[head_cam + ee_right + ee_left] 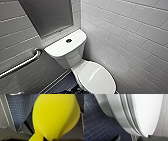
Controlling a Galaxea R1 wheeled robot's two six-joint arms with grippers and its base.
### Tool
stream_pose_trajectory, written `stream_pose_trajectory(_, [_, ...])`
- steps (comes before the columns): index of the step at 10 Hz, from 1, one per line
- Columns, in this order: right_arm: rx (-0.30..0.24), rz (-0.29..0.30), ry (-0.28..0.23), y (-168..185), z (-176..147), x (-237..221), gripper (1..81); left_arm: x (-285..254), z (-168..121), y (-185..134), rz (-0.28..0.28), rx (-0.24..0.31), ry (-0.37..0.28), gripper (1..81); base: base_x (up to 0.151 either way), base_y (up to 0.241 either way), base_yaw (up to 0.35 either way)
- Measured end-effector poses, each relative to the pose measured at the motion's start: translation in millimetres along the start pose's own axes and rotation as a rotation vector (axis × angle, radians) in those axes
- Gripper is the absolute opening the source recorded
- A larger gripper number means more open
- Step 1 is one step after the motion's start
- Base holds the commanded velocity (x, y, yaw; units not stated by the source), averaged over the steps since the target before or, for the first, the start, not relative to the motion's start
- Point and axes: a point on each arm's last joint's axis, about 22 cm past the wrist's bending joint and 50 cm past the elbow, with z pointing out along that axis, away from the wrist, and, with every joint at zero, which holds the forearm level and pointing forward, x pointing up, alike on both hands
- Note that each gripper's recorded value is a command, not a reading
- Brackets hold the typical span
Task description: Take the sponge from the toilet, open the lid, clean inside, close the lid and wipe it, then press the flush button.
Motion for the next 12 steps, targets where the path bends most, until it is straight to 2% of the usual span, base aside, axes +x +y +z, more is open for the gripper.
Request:
stream_pose_trajectory(2, [0.007, 0.000, 0.000, -3, 3, 0, 1.0, 5, 9, 14, -0.021, -0.018, 0.011, 81.1, 0.000, 0.000, 0.000])
stream_pose_trajectory(5, [0.007, 0.000, -0.001, -4, 3, -1, 1.0, 22, 13, 43, -0.004, -0.053, 0.030, 81.1, 0.000, 0.000, 0.000])
stream_pose_trajectory(12, [0.011, 0.000, 0.000, -6, 5, 0, 1.0, 25, 32, 48, -0.009, -0.038, 0.040, 81.1, 0.000, 0.000, 0.000])
